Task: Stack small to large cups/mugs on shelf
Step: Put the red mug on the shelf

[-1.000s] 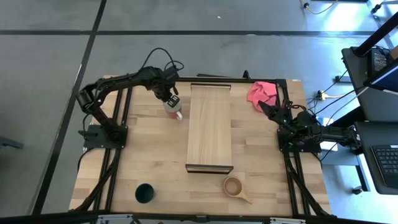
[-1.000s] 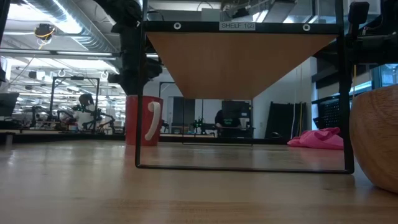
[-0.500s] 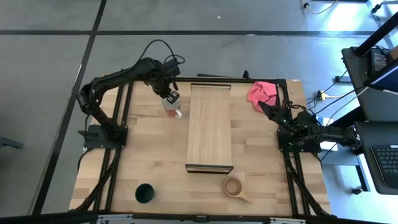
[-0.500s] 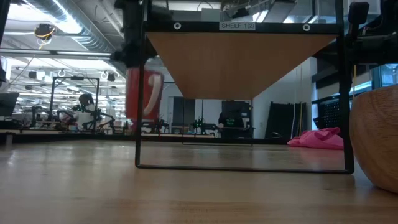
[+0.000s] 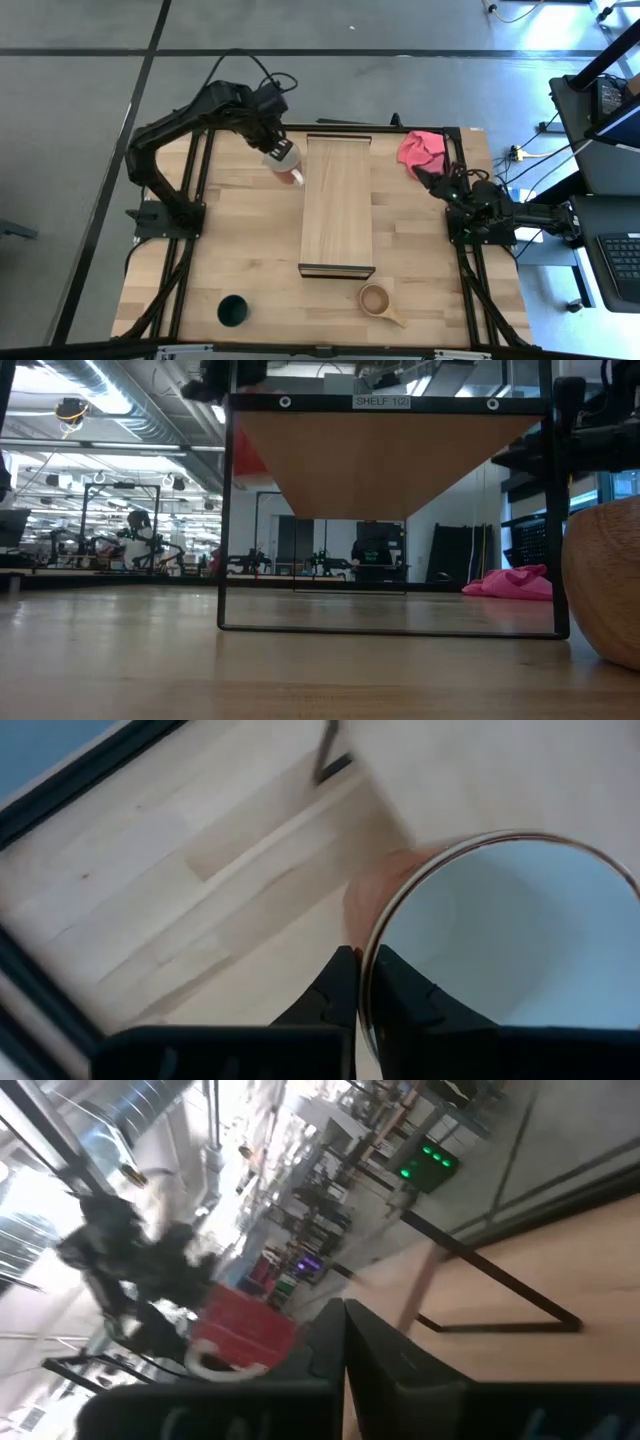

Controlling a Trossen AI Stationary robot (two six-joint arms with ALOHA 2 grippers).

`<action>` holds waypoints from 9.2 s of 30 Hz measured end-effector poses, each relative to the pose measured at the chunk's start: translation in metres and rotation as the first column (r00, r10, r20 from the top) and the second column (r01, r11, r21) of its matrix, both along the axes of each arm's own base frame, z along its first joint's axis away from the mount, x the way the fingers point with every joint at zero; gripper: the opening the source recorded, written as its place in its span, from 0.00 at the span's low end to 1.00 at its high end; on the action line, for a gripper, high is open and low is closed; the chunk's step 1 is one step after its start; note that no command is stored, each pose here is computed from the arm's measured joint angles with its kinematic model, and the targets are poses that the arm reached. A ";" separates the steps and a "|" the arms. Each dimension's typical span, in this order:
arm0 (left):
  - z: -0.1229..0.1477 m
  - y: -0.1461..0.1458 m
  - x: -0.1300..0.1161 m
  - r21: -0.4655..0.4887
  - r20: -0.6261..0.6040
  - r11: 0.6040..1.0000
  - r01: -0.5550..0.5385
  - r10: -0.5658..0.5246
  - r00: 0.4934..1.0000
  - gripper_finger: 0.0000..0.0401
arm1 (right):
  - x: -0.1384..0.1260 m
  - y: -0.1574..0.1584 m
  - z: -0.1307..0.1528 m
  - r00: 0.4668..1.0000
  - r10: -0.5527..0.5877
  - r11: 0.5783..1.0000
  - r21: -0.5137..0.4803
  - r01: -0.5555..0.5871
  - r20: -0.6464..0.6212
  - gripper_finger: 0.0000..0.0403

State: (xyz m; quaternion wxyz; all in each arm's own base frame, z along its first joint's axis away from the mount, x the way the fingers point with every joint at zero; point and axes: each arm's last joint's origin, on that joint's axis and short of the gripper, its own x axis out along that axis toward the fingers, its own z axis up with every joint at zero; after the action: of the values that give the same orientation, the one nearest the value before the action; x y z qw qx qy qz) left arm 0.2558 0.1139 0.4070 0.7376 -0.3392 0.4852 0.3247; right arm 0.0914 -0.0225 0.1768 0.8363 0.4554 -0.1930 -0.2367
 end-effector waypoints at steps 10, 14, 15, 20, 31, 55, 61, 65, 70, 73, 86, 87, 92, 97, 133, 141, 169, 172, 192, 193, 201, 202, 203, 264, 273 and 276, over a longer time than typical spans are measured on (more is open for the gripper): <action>0.014 -0.023 0.029 0.001 0.183 0.998 -0.071 0.069 0.981 0.02 | 0.000 0.000 0.001 0.999 0.006 0.999 0.053 -0.009 0.052 0.02; 0.002 -0.023 0.050 -0.025 0.196 0.996 -0.087 0.090 0.977 0.02 | -0.002 0.000 0.009 0.994 0.001 1.000 -0.003 -0.001 0.106 0.02; -0.001 -0.022 0.055 -0.032 0.196 0.996 -0.089 0.094 0.976 0.02 | -0.002 0.000 0.011 0.994 -0.001 1.000 -0.017 0.003 0.107 0.02; -0.010 -0.016 0.075 -0.053 0.198 0.994 -0.096 0.105 0.975 0.02 | -0.006 0.001 0.027 0.996 -0.010 0.997 -0.078 0.016 0.085 0.02; -0.018 0.001 0.099 -0.021 0.125 0.993 -0.116 0.117 0.985 0.02 | -0.016 0.003 0.051 1.000 0.027 0.992 -0.125 -0.026 0.001 0.02; -0.026 0.015 0.106 -0.009 0.135 0.996 -0.086 0.087 0.987 0.02 | 0.084 -0.009 0.126 0.778 0.188 0.931 -0.143 -0.335 -0.599 0.02; -0.026 0.010 0.108 -0.010 0.135 0.998 -0.061 0.061 0.989 0.03 | 0.107 -0.029 0.114 0.742 0.255 0.933 -0.045 -0.358 -0.620 0.02; -0.026 0.007 0.109 -0.008 0.134 0.999 -0.045 0.046 0.990 0.02 | 0.117 -0.038 0.110 0.745 0.310 0.916 -0.025 -0.401 -0.590 0.01; -0.026 0.007 0.109 -0.005 0.134 0.999 -0.047 0.047 0.990 0.02 | 0.127 -0.048 0.101 0.729 0.342 0.910 0.014 -0.415 -0.593 0.01; -0.026 0.008 0.109 0.005 0.132 0.999 -0.049 0.047 0.990 0.02 | 0.134 -0.051 0.092 0.702 0.379 0.896 0.049 -0.442 -0.602 0.01; -0.026 0.008 0.109 0.005 0.137 0.999 -0.046 0.045 0.990 0.02 | 0.152 -0.056 0.080 0.686 0.434 0.869 0.070 -0.490 -0.584 0.01; -0.025 0.008 0.110 0.005 0.139 0.999 -0.044 0.043 0.989 0.02 | 0.153 -0.056 0.079 0.685 0.435 0.869 0.072 -0.490 -0.585 0.01; -0.025 0.008 0.111 0.010 0.152 0.999 -0.044 0.042 0.987 0.02 | 0.153 -0.056 0.078 0.683 0.435 0.869 0.073 -0.490 -0.587 0.01; -0.024 0.009 0.112 0.013 0.165 0.999 -0.041 0.038 0.986 0.04 | 0.153 -0.056 0.078 0.683 0.434 0.869 0.070 -0.491 -0.588 0.01; -0.022 0.008 0.116 0.014 0.210 1.000 -0.013 0.010 0.978 0.06 | 0.152 -0.056 0.076 0.676 0.439 0.871 0.097 -0.481 -0.591 0.01; -0.020 0.008 0.120 0.025 0.253 1.000 -0.007 0.001 0.967 0.15 | 0.151 -0.056 0.074 0.662 0.439 0.870 0.104 -0.482 -0.608 0.01; -0.014 0.010 0.099 0.062 0.143 0.998 0.011 -0.020 0.990 0.18 | 0.148 -0.061 0.072 0.658 0.394 0.895 0.104 -0.434 -0.641 0.03; -0.006 0.007 0.093 0.076 0.169 0.997 0.012 -0.025 0.985 0.18 | 0.147 -0.064 0.072 0.664 0.386 0.900 0.104 -0.423 -0.640 0.03; -0.004 0.013 0.065 0.231 -0.073 0.973 0.019 -0.002 0.997 0.18 | 0.146 -0.056 0.076 0.635 0.516 0.832 0.159 -0.532 -0.575 0.02; -0.004 0.014 0.064 0.231 -0.081 0.973 0.023 -0.004 0.997 0.18 | 0.145 -0.054 0.077 0.631 0.524 0.826 0.159 -0.541 -0.573 0.02; -0.016 0.019 0.072 0.244 -0.087 0.967 0.076 -0.056 0.995 0.18 | 0.127 -0.032 0.099 0.636 0.545 0.802 0.117 -0.586 -0.547 0.02; -0.020 0.020 0.074 0.245 -0.089 0.966 0.083 -0.063 0.994 0.18 | 0.125 -0.031 0.101 0.641 0.549 0.802 0.121 -0.585 -0.537 0.02; -0.025 0.021 0.076 0.247 -0.093 0.964 0.093 -0.072 0.993 0.18 | 0.125 -0.030 0.102 0.642 0.552 0.800 0.121 -0.588 -0.532 0.02; -0.049 0.006 0.099 0.199 -0.016 0.961 0.192 -0.193 0.981 0.18 | 0.152 -0.035 0.093 0.756 0.429 0.891 0.095 -0.443 -0.494 0.02; -0.048 0.004 0.102 0.210 0.010 0.958 0.195 -0.201 0.980 0.18 | 0.152 -0.035 0.093 0.754 0.426 0.891 0.086 -0.446 -0.500 0.02; -0.047 0.004 0.103 0.213 0.015 0.958 0.193 -0.201 0.980 0.18 | 0.152 -0.035 0.093 0.754 0.426 0.891 0.085 -0.447 -0.500 0.02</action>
State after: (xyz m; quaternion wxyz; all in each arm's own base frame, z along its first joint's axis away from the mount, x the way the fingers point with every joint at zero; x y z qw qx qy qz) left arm 0.3583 0.1179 0.3597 0.8067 -0.2153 0.4659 0.2929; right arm 0.2432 -0.0572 0.2696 0.8977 0.3928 0.1399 -0.1423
